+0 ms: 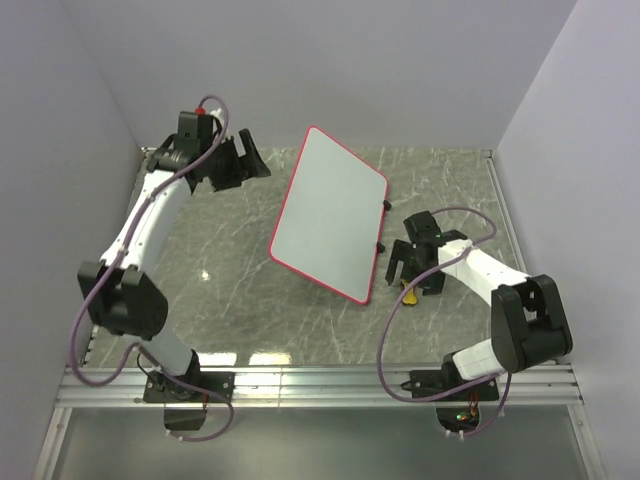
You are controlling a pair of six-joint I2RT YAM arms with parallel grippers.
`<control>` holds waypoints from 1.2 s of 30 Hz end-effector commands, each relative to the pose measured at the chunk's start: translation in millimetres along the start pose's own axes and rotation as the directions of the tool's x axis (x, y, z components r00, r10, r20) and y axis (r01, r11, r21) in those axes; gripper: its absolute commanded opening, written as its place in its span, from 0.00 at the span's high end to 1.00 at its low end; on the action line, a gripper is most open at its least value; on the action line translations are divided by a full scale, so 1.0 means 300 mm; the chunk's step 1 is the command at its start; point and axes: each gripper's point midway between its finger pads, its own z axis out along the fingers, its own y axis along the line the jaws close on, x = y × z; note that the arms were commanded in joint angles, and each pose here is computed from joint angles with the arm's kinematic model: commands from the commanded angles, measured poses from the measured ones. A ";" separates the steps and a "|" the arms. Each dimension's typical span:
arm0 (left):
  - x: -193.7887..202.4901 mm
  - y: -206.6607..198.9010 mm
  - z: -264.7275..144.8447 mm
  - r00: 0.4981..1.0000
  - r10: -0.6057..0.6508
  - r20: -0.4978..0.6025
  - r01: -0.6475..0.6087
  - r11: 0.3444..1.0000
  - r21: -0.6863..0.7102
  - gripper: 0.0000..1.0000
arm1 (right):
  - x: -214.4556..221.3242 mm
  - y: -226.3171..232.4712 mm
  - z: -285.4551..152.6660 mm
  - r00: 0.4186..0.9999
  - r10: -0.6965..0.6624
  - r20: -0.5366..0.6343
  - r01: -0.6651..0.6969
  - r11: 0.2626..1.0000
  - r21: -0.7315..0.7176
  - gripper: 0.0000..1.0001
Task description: Erase the whiteboard
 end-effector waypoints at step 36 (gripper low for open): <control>0.135 0.128 -0.468 0.951 0.042 0.306 0.037 0.968 -0.249 0.00 | 0.109 0.036 -0.930 0.717 0.278 0.639 0.293 0.712 -0.638 0.00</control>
